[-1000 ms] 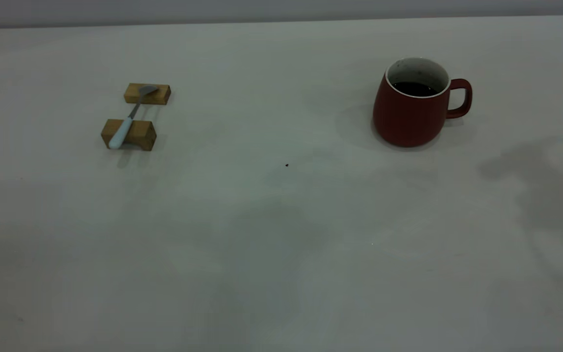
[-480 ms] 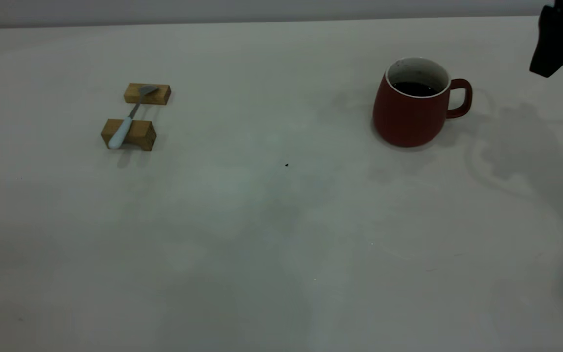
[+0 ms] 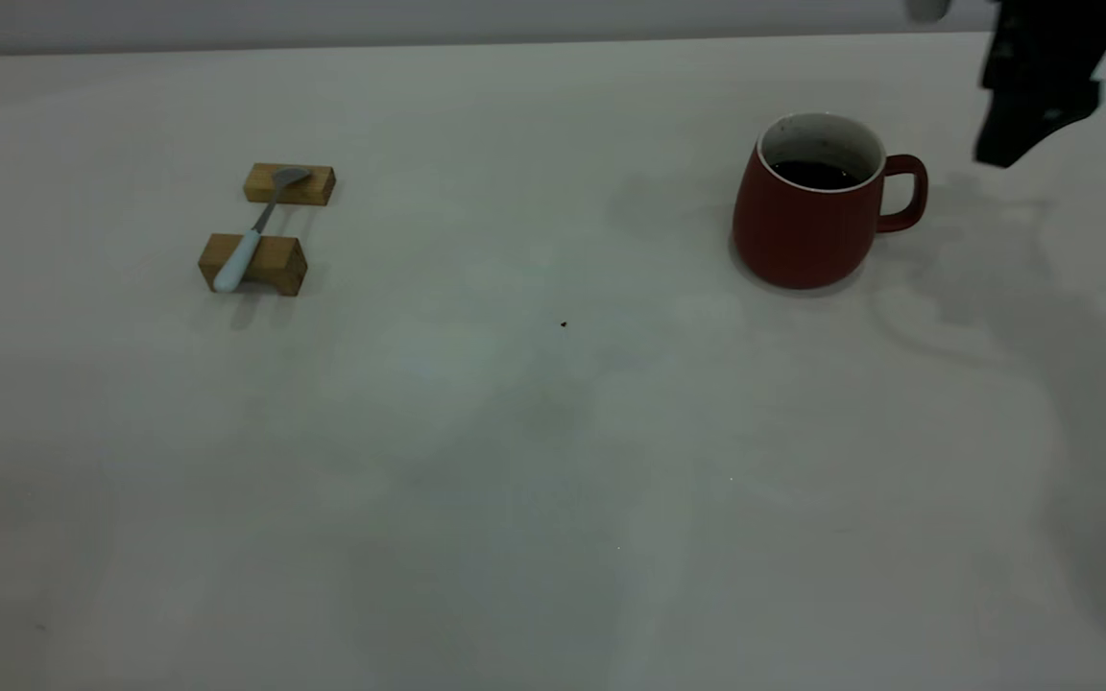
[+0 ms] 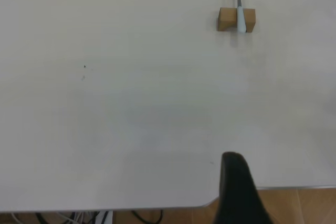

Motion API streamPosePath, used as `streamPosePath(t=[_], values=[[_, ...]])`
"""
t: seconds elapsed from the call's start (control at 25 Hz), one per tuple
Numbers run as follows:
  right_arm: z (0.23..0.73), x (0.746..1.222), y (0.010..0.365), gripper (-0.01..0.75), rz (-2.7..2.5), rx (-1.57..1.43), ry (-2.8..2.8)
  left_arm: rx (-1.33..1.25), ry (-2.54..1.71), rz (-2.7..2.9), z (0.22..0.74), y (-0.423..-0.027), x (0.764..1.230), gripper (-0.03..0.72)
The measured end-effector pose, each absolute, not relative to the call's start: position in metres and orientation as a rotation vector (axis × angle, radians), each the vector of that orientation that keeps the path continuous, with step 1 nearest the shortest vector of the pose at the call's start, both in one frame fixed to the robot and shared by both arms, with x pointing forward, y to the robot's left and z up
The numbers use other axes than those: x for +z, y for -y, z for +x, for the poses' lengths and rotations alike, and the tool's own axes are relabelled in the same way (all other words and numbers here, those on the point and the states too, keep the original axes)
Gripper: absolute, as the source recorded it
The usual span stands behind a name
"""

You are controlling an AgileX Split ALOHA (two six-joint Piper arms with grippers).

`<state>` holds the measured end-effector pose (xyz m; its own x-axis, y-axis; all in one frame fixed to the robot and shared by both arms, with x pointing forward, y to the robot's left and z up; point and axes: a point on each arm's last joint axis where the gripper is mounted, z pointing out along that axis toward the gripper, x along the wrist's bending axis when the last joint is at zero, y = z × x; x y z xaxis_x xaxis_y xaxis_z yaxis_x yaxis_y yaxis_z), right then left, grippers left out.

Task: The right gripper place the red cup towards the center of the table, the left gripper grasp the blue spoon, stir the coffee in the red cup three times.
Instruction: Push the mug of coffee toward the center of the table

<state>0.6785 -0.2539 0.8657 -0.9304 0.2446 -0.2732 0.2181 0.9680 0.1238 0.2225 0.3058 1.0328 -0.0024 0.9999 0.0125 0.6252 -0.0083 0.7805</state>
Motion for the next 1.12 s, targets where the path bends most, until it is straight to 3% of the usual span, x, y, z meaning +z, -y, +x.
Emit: streamPosePath(t=[1.12], values=[[0.679,0.816,0.207,0.662,0.112,0.153,-2.802,0.823,-1.687,1.694,0.223,-0.306,1.033,0.515]])
